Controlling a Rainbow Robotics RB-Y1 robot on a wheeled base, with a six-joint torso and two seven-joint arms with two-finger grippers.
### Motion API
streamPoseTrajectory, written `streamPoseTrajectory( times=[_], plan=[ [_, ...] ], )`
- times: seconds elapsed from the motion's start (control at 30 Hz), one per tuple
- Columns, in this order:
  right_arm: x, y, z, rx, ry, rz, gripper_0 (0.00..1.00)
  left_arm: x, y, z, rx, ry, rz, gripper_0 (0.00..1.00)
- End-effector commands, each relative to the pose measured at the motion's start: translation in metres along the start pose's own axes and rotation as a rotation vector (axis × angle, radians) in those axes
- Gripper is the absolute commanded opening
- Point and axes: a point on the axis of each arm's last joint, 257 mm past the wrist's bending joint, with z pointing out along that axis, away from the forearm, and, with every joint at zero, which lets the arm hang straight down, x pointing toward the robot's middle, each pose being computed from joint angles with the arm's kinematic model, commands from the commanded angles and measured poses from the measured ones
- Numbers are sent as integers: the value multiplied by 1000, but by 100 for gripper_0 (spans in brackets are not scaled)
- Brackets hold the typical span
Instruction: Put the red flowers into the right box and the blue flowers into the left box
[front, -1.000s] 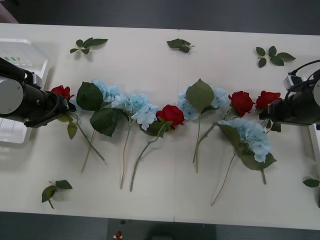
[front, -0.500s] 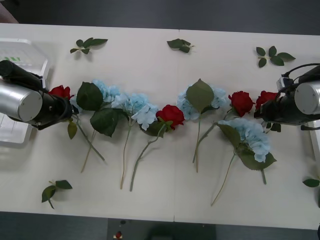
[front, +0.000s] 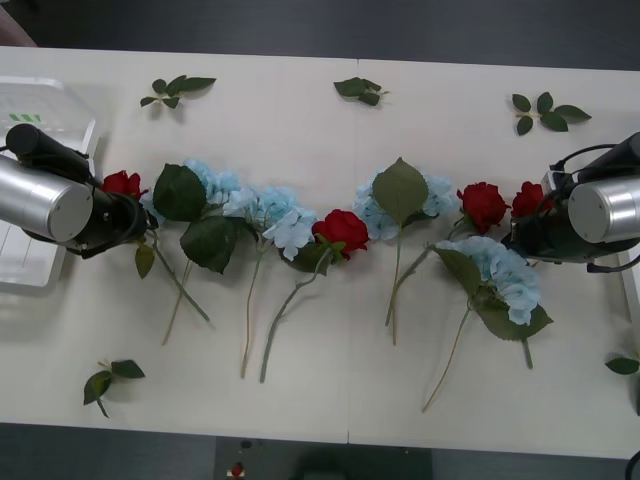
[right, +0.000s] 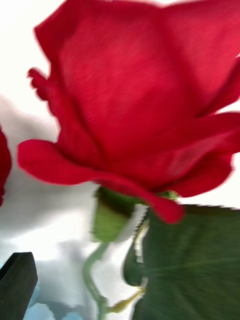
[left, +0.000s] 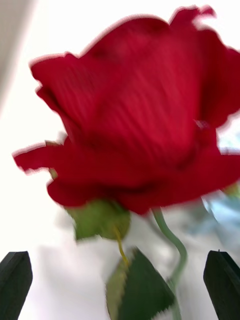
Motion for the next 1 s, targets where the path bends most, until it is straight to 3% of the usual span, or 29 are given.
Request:
streamPoseTrajectory(
  times=[0.03, 0.4, 0.53, 0.7, 0.77, 0.8, 0.83, 0.87, 1.0],
  plan=[
    [-13, 7, -1, -15, -35, 34, 100, -32, -10, -1, 5, -66, 14, 100],
    [-11, 8, 10, -19, -46, 37, 100, -29, -9, 4, 12, -60, 7, 100],
    [-9, 9, 12, -18, -43, 35, 100, -25, -8, 6, 9, -50, 5, 81],
    [-9, 8, 12, -16, -44, 34, 100, -19, -5, 9, -1, -39, 12, 75],
    [-9, 9, 13, -17, -44, 34, 83, -17, -4, 11, -4, -35, 16, 73],
    [-8, 10, 13, -17, -42, 31, 58, -16, -4, 11, -8, -34, 18, 73],
    [-7, 10, 13, -15, -41, 30, 25, -16, -2, 12, -10, -32, 18, 73],
    [-7, 10, 14, -14, -42, 29, 4, -16, -2, 12, -11, -32, 18, 73],
    [-6, 10, 14, -14, -40, 35, 0, -12, 0, 15, -19, -24, 24, 73]
  ],
)
